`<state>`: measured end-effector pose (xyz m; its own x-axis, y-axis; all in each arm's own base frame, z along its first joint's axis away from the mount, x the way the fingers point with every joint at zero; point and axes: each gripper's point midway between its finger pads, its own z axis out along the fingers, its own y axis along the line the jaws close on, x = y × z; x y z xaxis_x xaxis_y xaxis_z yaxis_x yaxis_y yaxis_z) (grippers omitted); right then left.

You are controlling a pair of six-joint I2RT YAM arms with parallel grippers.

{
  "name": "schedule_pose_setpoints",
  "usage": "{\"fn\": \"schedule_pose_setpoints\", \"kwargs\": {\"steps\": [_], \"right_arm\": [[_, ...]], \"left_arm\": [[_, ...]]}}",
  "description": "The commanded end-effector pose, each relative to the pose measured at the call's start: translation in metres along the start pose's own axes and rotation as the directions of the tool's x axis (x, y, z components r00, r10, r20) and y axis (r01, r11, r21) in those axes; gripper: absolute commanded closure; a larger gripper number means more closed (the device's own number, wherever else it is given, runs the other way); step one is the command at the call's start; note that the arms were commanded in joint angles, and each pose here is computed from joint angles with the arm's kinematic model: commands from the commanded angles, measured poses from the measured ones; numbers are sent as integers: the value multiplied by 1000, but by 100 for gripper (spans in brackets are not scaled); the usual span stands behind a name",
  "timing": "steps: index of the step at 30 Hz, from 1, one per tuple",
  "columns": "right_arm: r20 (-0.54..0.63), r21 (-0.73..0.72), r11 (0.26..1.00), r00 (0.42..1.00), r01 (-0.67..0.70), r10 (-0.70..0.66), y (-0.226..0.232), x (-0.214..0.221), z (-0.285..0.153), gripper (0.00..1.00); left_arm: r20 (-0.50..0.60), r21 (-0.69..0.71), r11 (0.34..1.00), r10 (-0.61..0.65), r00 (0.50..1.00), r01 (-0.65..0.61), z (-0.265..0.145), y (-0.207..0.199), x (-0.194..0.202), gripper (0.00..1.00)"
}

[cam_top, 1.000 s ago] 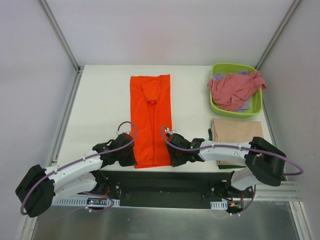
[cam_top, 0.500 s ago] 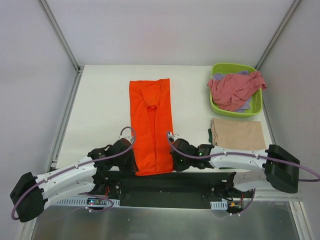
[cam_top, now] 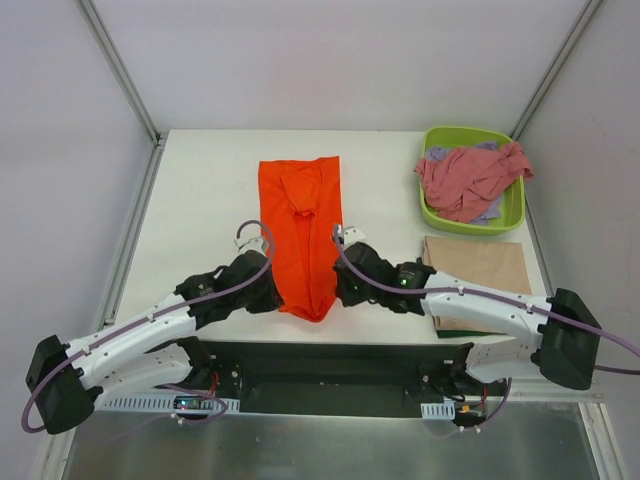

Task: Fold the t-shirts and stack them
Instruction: Fold the folded rectangular tshirt in 1/3 of the way

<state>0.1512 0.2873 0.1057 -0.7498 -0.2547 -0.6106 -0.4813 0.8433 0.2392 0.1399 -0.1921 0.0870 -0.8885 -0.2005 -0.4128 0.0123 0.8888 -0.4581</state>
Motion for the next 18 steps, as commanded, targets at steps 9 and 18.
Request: {"fn": "schedule_pose_setpoints", "kwargs": {"steps": [9,18], "right_arm": [[152,43,998,988,35,-41,-12,-123,25,99],[171,91,996,985,11,-27,-35,-170,48,99]], "left_arm": [[262,-163,986,17,965,27,-2,0,-126,100],[313,-172,984,9,950,47,13,2,-186,100]]}}
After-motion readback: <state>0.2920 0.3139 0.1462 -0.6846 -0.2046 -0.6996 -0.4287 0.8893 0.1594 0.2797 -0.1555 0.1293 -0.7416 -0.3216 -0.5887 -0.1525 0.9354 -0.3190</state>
